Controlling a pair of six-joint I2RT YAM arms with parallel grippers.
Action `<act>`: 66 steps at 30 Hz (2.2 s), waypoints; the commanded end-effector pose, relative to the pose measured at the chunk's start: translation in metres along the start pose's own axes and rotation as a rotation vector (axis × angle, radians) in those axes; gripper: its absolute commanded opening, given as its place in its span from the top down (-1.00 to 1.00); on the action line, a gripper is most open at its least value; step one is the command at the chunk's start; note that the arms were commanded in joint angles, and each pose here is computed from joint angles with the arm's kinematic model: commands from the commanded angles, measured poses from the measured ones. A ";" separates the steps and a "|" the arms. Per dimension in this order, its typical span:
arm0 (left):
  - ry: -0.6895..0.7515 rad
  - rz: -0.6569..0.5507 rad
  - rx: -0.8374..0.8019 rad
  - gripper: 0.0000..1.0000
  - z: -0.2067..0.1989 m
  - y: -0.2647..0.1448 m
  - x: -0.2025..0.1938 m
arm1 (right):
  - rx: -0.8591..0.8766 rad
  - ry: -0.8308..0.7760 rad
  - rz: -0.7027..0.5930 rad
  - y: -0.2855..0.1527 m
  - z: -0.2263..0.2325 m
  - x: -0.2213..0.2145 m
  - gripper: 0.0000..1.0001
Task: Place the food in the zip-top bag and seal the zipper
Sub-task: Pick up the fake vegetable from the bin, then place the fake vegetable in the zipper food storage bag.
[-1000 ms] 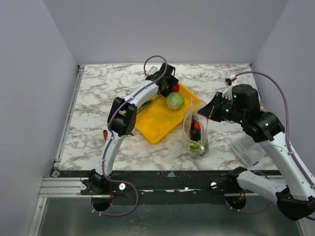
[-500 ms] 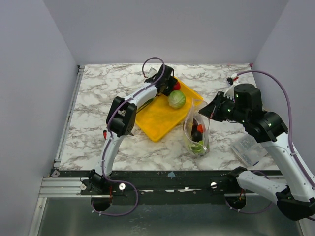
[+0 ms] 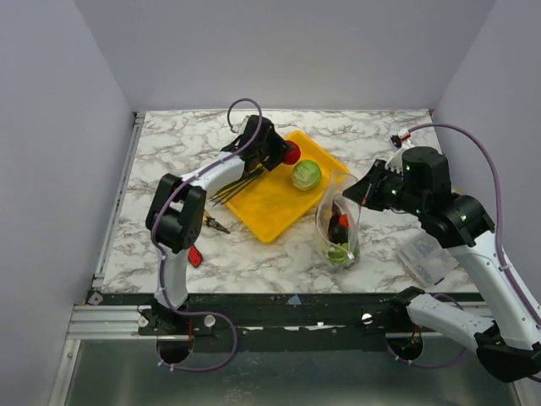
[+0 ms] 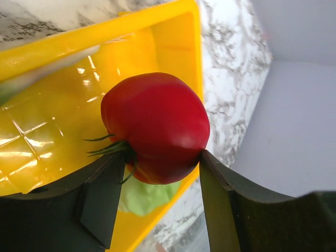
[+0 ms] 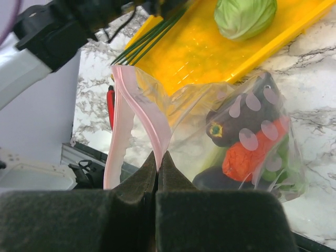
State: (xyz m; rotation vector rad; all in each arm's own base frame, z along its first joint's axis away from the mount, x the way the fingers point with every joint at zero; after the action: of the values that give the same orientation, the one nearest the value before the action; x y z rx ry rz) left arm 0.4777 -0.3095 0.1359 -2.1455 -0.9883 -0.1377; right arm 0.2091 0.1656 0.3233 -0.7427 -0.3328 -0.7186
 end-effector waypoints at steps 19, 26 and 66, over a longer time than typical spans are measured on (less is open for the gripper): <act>0.496 0.262 -0.740 1.00 -0.052 -0.303 -0.074 | 0.041 0.062 -0.072 0.001 0.008 0.011 0.99; 0.655 0.235 -0.925 1.00 -0.069 -0.382 -0.104 | 0.049 0.085 -0.092 0.001 0.007 0.011 0.99; 0.870 0.213 -0.732 -0.51 -0.107 -0.358 -0.133 | 0.107 0.123 -0.089 -0.004 0.020 0.013 0.99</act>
State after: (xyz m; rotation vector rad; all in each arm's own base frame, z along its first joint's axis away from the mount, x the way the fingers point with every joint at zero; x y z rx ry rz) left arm 0.1611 -0.3211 0.3718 -2.4266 -0.1579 -1.3385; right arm 0.2141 0.1709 0.3249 -0.6518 -0.2519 -0.7933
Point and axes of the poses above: each gripper's point midway between its finger pads, its own y axis out along the fingers, its own z axis along the line the jaws close on, x = y × z, the point moved 2 cm from there along -y, back along the fingers, and after that the axes turned 12 degrees about y, right-handed, at the moved point
